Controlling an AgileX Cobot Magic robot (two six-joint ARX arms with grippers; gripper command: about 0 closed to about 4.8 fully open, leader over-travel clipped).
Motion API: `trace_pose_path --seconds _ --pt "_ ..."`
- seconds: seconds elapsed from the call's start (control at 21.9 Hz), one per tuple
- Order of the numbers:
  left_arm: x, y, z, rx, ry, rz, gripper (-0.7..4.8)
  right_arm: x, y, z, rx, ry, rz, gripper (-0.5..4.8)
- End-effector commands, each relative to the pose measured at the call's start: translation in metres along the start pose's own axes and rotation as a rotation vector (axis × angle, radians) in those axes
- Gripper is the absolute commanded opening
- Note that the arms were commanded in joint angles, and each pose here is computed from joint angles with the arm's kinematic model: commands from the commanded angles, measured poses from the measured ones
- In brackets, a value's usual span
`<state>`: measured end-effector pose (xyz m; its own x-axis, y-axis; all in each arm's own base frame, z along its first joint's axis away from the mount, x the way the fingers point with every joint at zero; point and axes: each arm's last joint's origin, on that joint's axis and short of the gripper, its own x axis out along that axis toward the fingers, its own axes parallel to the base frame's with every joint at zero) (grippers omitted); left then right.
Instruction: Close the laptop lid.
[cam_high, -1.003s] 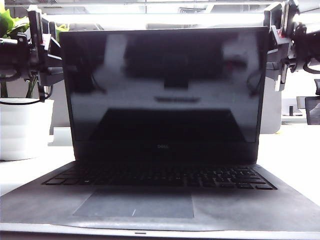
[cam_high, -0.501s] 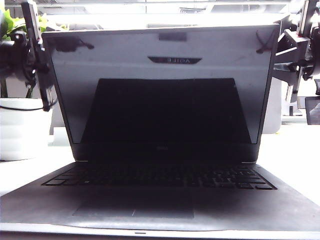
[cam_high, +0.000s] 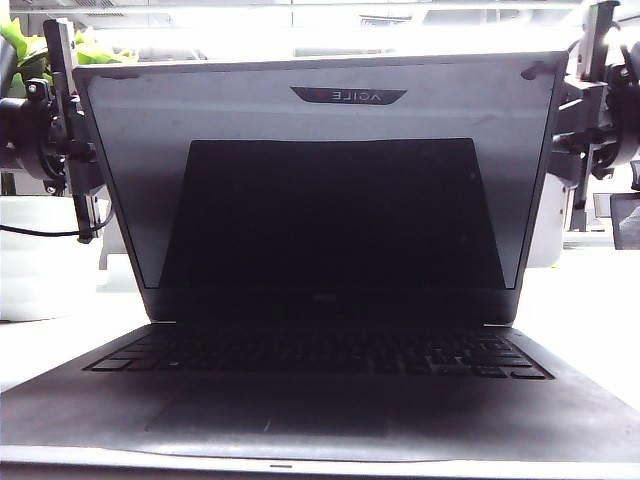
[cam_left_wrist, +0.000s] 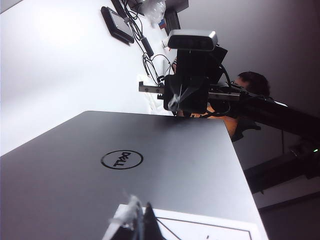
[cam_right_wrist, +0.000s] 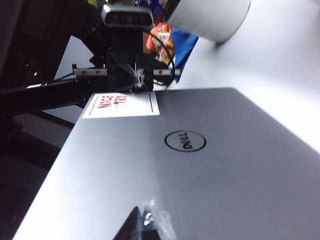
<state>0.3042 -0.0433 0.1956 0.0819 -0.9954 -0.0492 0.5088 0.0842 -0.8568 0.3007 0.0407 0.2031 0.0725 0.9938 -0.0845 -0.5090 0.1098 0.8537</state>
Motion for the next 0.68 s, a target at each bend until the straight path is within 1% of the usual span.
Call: trace_pose_path --seconds 0.05,0.18,0.27,0.32,0.46,0.59,0.68 --pt "0.002 -0.001 -0.002 -0.009 0.027 -0.026 -0.05 0.006 0.001 -0.006 0.009 0.031 0.014 -0.01" --pt "0.002 0.001 -0.005 -0.040 0.032 -0.022 -0.05 0.006 -0.001 -0.013 0.026 0.043 0.005 -0.01" --pt "0.002 0.005 -0.010 -0.077 0.038 -0.013 -0.05 0.005 -0.002 -0.018 0.033 0.050 0.001 -0.01" --pt "0.002 0.007 -0.016 -0.107 0.045 -0.003 -0.05 0.005 -0.002 -0.020 0.043 0.056 -0.002 -0.01" --pt "0.001 0.012 -0.028 -0.168 0.057 0.030 -0.05 0.007 -0.006 -0.030 0.073 0.069 -0.031 -0.01" --pt "0.000 0.017 -0.044 -0.213 0.074 0.141 -0.05 0.007 -0.011 -0.046 0.122 0.096 -0.102 -0.01" --pt "-0.001 0.019 -0.051 -0.233 0.094 0.211 -0.05 0.007 -0.015 -0.055 0.150 0.102 -0.121 -0.01"
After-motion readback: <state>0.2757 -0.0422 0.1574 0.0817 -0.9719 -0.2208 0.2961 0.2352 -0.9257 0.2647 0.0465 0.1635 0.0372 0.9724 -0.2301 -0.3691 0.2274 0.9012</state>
